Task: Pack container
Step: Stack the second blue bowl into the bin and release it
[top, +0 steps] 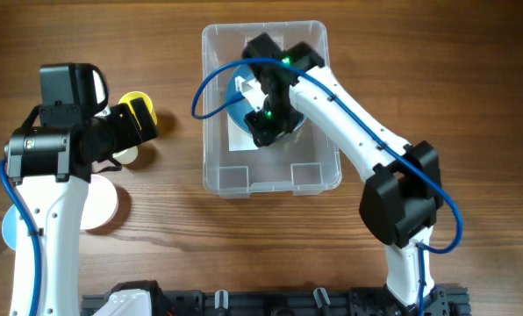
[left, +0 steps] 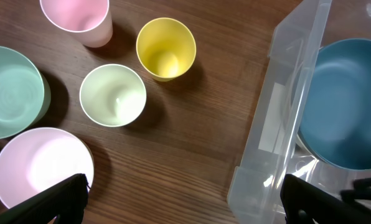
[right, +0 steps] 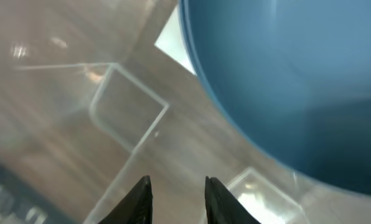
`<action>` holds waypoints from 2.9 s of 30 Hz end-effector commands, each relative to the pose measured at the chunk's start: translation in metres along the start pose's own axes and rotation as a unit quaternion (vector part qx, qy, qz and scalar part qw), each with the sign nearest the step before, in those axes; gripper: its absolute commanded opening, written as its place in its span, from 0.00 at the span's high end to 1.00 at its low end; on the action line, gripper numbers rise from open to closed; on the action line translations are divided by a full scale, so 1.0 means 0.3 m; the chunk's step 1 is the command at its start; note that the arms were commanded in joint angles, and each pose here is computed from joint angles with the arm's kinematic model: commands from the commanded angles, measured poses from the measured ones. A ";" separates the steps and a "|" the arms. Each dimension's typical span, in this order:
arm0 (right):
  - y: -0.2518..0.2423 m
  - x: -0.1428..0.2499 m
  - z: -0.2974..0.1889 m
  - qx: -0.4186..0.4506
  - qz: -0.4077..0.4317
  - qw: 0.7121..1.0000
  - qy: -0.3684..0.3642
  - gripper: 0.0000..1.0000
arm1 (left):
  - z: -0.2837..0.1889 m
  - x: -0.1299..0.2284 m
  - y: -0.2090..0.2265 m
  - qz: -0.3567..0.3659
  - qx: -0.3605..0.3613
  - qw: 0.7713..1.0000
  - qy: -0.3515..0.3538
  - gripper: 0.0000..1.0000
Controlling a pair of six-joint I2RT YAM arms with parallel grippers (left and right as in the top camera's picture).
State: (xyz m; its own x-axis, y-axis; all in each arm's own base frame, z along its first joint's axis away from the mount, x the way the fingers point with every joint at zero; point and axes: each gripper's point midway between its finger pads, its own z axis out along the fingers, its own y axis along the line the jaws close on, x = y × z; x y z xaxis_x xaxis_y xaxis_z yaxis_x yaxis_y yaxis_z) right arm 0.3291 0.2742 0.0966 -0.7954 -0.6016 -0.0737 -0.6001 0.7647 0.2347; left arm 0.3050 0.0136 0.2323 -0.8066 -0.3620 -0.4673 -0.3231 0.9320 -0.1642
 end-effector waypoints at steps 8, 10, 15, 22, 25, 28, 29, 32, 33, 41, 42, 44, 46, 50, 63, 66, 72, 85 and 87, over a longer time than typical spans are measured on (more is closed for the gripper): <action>-0.196 -0.039 0.178 0.122 0.091 0.987 -0.051 0.71 | -0.005 -0.015 0.003 -0.007 -0.004 1.000 -0.007 0.00; -0.217 -0.083 0.167 0.139 0.088 0.983 -0.080 0.71 | -0.005 -0.015 0.003 -0.007 -0.004 1.000 -0.007 0.00; -0.206 -0.066 0.163 0.135 0.082 0.985 -0.070 0.80 | -0.005 -0.015 0.003 -0.007 -0.004 1.000 -0.007 0.00; -0.240 -0.165 -0.238 0.211 0.091 0.946 -0.228 0.95 | -0.005 -0.016 0.003 -0.007 -0.004 1.000 -0.007 0.00; -0.308 -0.235 -0.415 0.245 0.089 0.912 -0.316 0.96 | -0.004 -0.015 0.003 -0.007 -0.004 1.000 -0.006 0.00; -0.426 -0.270 -0.458 0.250 0.123 0.894 -0.351 0.96 | -0.004 -0.015 0.003 -0.007 -0.004 1.000 -0.006 0.00; -0.458 -0.277 -0.451 0.244 0.129 0.894 -0.354 0.96 | -0.004 -0.015 0.003 -0.007 -0.004 1.000 -0.006 0.00; -0.543 -0.298 -0.383 0.218 0.142 0.900 -0.349 0.96 | -0.004 -0.015 0.003 -0.007 -0.004 1.000 -0.006 0.00; -0.559 -0.303 -0.358 0.210 0.144 0.903 -0.346 0.96 | -0.004 -0.015 0.003 -0.007 -0.004 1.000 -0.006 0.00; -0.597 -0.306 -0.165 0.182 0.150 0.925 -0.298 0.96 | -0.004 -0.015 0.003 -0.007 -0.004 1.000 -0.006 0.00; -0.602 -0.303 -0.146 0.182 0.152 0.926 -0.293 0.96 | -0.004 -0.015 0.003 -0.007 -0.004 1.000 -0.006 0.00; -0.605 -0.303 -0.132 0.181 0.153 0.927 -0.289 0.96 | -0.004 -0.015 0.003 -0.007 -0.004 1.000 -0.006 0.00; -0.607 -0.304 -0.127 0.181 0.153 0.928 -0.289 0.96 | -0.004 -0.015 0.003 -0.007 -0.004 1.000 -0.006 0.00; -0.613 -0.300 -0.101 0.181 0.154 0.930 -0.281 0.96 | -0.004 -0.015 0.003 -0.007 -0.004 1.000 -0.006 0.00; -0.660 -0.295 -0.089 0.214 0.167 0.922 -0.275 0.96 | -0.004 -0.015 0.003 -0.007 -0.004 1.000 -0.006 0.00; -0.657 -0.340 -0.180 0.225 0.154 0.909 -0.315 0.96 | 0.000 -0.015 0.003 -0.007 -0.004 1.000 -0.004 0.00; -0.659 -0.369 -0.212 0.230 0.143 0.902 -0.337 0.95 | 0.002 -0.014 0.003 -0.007 -0.005 1.000 -0.003 0.00; -0.692 -0.308 -0.138 0.250 0.167 0.908 -0.292 0.96 | 0.003 -0.014 0.003 -0.007 -0.005 1.000 -0.003 0.00; -0.683 -0.317 -0.187 0.251 0.165 0.903 -0.307 0.95 | 0.003 -0.014 0.003 -0.007 -0.005 1.000 -0.003 0.00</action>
State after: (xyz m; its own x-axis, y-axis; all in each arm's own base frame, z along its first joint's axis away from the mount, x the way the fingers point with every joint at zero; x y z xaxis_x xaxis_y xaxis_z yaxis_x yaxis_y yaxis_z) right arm 0.5244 0.1705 0.0832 -0.7745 -0.2205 -0.5929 -0.2108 0.9737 -0.0868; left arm 0.3058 0.0137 0.2307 -0.8089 -0.3621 -0.4633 -0.3241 0.9320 -0.1625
